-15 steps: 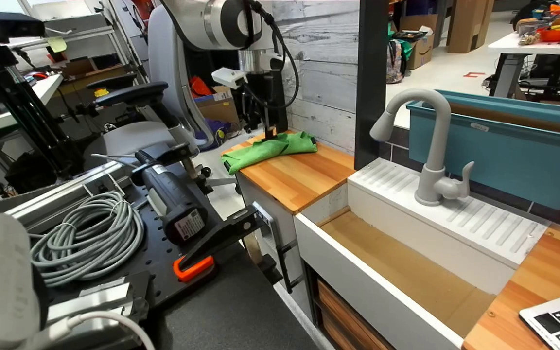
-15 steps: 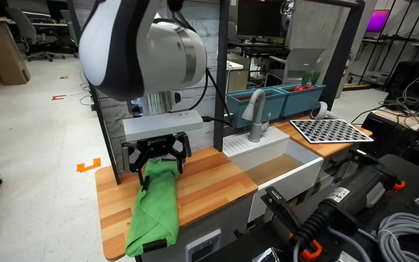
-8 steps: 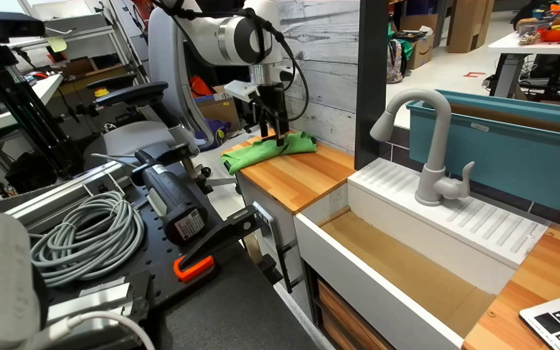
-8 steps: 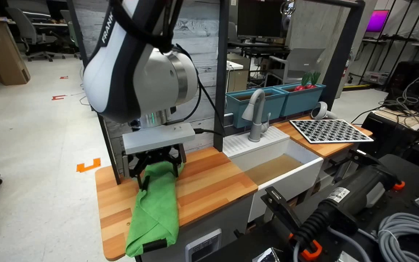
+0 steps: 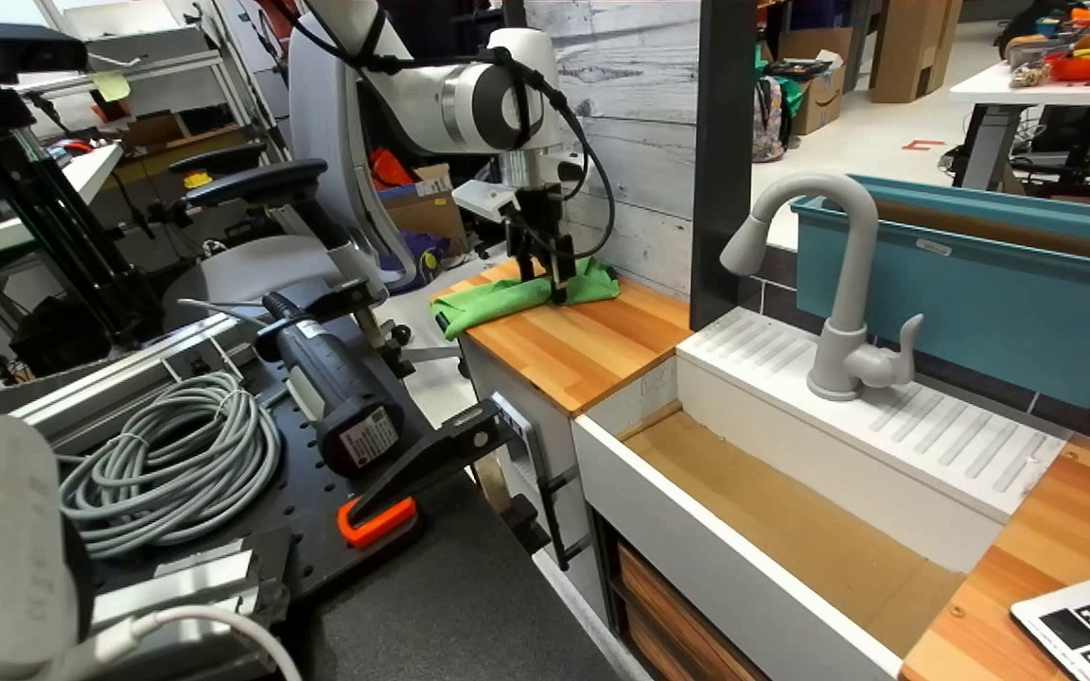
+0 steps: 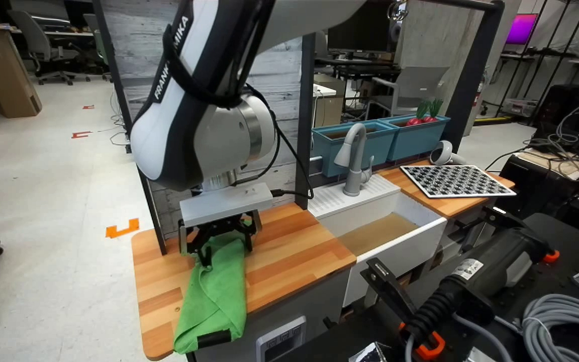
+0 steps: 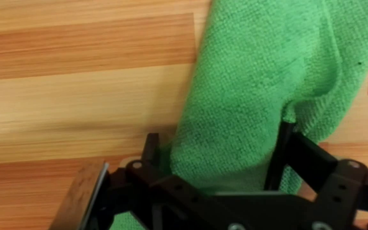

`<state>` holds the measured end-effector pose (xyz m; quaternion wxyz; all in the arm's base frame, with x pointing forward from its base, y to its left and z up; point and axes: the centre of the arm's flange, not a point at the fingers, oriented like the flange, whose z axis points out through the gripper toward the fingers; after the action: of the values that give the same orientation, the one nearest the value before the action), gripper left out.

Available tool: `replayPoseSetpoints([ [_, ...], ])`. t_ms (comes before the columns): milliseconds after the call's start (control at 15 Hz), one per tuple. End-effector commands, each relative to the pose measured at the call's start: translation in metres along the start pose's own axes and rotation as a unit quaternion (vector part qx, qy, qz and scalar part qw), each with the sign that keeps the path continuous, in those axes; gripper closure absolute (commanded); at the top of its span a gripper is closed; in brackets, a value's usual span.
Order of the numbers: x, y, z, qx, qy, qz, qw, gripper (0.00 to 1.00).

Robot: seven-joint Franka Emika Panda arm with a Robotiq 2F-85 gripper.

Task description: Move the green cloth

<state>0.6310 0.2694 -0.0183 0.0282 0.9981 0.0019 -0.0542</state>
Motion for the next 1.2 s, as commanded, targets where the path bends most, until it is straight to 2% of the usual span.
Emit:
replayPoseSetpoints([
  [0, 0.006, 0.000, 0.010, -0.028, -0.007, -0.001, 0.9996, 0.00],
  [333, 0.001, 0.020, 0.001, -0.035, -0.023, 0.013, 0.9991, 0.00],
  [533, 0.001, 0.036, -0.006, -0.034, -0.015, 0.027, 0.9989, 0.00],
  [800, 0.013, 0.074, -0.009, -0.034, -0.008, 0.078, 0.9963, 0.00],
  [1133, 0.012, 0.123, -0.003, -0.056, -0.016, 0.126, 0.9903, 0.00],
])
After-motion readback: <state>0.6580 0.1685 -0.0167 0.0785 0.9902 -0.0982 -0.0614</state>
